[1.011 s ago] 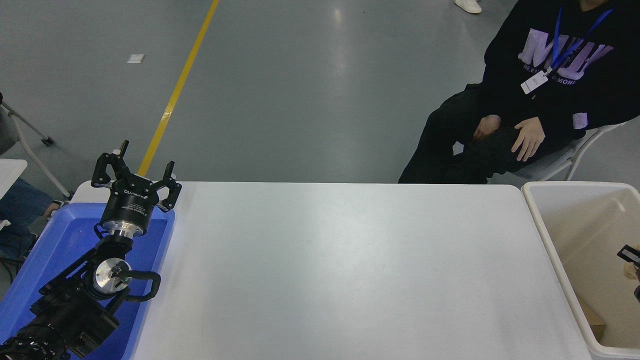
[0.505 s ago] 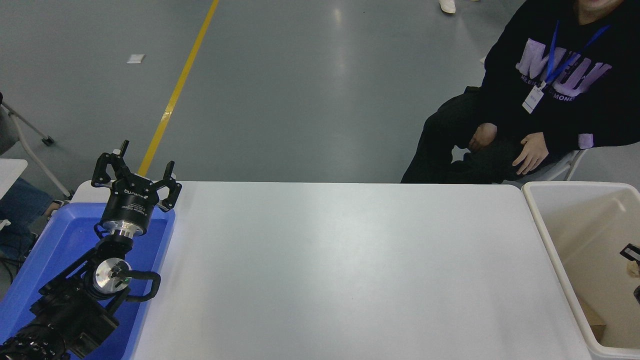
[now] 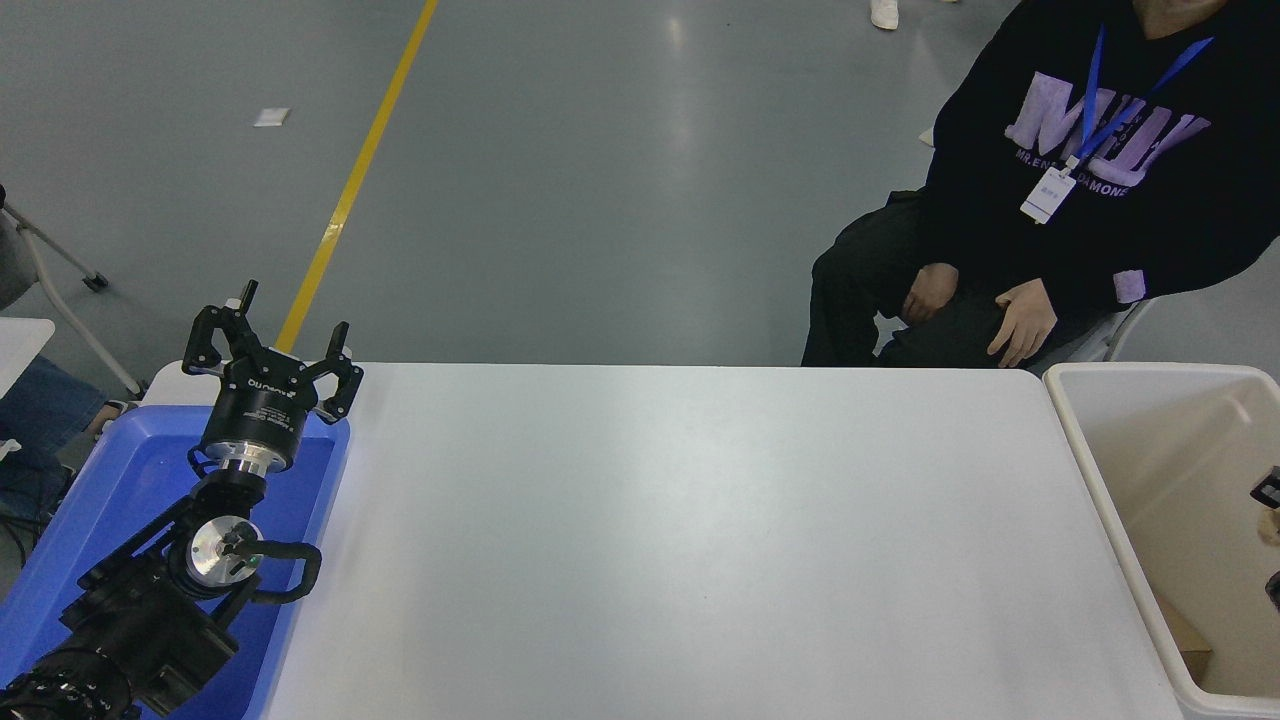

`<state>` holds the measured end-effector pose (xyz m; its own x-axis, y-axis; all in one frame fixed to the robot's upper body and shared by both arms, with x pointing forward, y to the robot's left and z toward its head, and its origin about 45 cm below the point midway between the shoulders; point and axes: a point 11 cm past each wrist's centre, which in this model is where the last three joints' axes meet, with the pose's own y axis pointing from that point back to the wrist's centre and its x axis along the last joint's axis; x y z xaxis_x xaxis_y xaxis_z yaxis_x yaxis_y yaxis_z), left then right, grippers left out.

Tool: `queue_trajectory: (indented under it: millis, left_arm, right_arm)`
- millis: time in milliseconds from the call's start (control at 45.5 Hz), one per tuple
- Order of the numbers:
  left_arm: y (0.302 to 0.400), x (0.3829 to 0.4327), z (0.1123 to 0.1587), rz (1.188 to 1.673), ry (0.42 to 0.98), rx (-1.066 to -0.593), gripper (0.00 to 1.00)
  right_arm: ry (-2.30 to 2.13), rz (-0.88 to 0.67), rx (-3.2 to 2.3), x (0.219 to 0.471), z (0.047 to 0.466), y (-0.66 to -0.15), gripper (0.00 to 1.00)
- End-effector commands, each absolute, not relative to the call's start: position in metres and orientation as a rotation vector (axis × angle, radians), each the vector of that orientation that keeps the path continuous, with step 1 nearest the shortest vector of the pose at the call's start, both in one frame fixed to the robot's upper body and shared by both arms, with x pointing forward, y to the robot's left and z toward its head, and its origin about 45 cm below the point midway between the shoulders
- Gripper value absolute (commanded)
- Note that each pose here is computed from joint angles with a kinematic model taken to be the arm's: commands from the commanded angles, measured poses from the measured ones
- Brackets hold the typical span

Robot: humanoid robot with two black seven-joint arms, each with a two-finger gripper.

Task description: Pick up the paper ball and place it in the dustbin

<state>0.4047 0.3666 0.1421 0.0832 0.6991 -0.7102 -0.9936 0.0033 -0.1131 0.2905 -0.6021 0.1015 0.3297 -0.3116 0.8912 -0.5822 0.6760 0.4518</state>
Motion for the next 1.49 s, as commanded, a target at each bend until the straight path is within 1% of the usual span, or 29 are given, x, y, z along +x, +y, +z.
queue_trajectory:
  millis: [0, 220, 308, 330, 396, 462, 549, 615, 747, 857, 945, 1033, 1099, 1209, 1319, 1385, 1407, 1473]
  left_arm:
    - [0.3666, 0.4047, 0.1421, 1.431, 0.535, -0.7, 0.98]
    - [0.3666, 0.4047, 0.1421, 1.431, 0.535, -0.7, 0.98]
    - [0.3666, 0.4047, 0.1421, 1.431, 0.535, -0.7, 0.98]
    - [0.3666, 0.4047, 0.1421, 1.431, 0.535, -0.7, 0.98]
    - [0.3666, 0.4047, 0.1421, 1.431, 0.535, -0.7, 0.98]
    - [0.3666, 0.4047, 0.1421, 1.431, 0.535, -0.7, 0.98]
    - [0.3664, 0.4047, 0.1419, 1.43, 0.536, -0.698, 0.98]
    - [0.3663, 0.4047, 0.1418, 1.43, 0.537, -0.697, 0.98]
    - [0.3661, 0.4052, 0.1424, 1.429, 0.536, -0.698, 0.98]
    - [0.3654, 0.4052, 0.1421, 1.428, 0.537, -0.699, 0.98]
    - [0.366, 0.4052, 0.1423, 1.428, 0.537, -0.697, 0.98]
    - [0.366, 0.4052, 0.1423, 1.428, 0.537, -0.697, 0.98]
    - [0.366, 0.4052, 0.1423, 1.428, 0.537, -0.697, 0.98]
    - [0.366, 0.4052, 0.1423, 1.428, 0.537, -0.697, 0.98]
    - [0.366, 0.4052, 0.1423, 1.428, 0.537, -0.697, 0.98]
    - [0.366, 0.4052, 0.1423, 1.428, 0.537, -0.697, 0.98]
    - [0.3661, 0.4047, 0.1417, 1.429, 0.538, -0.696, 0.98]
    - [0.3663, 0.4047, 0.1418, 1.43, 0.537, -0.697, 0.98]
  right_arm:
    - [-1.268, 0.215, 0.862, 0.291, 0.102, -0.602, 0.96]
    - [-1.274, 0.198, 0.878, 0.293, 0.102, -0.6, 0.96]
    - [-1.286, 0.157, 0.921, 0.299, 0.1, -0.592, 0.97]
    - [-1.29, 0.145, 0.925, 0.3, 0.103, -0.593, 0.98]
    - [-1.289, 0.093, 0.937, 0.293, 0.112, -0.602, 1.0]
    - [-1.294, 0.027, 0.979, 0.291, 0.122, -0.6, 1.0]
    - [-1.27, -0.065, 1.039, 0.28, 0.131, -0.59, 1.0]
    - [-1.207, -0.086, 1.06, 0.273, 0.137, -0.583, 1.0]
    - [-1.066, -0.084, 1.078, 0.271, 0.163, -0.571, 1.0]
    - [-1.001, -0.105, 1.125, 0.27, 0.18, -0.546, 1.0]
    - [-0.976, -0.137, 1.176, 0.267, 0.188, -0.526, 1.0]
    - [-0.962, -0.161, 1.208, 0.269, 0.193, -0.518, 1.0]
    - [-0.937, -0.21, 1.255, 0.268, 0.191, -0.51, 1.0]
    - [-0.922, -0.294, 1.378, 0.276, 0.196, -0.491, 1.0]
    - [-0.834, -0.345, 1.496, 0.292, 0.22, -0.47, 1.0]
    - [-0.708, -0.379, 1.569, 0.301, 0.234, -0.446, 1.0]
    - [-0.66, -0.379, 1.591, 0.305, 0.238, -0.435, 1.0]
    - [-0.544, -0.375, 1.653, 0.317, 0.255, -0.406, 1.0]
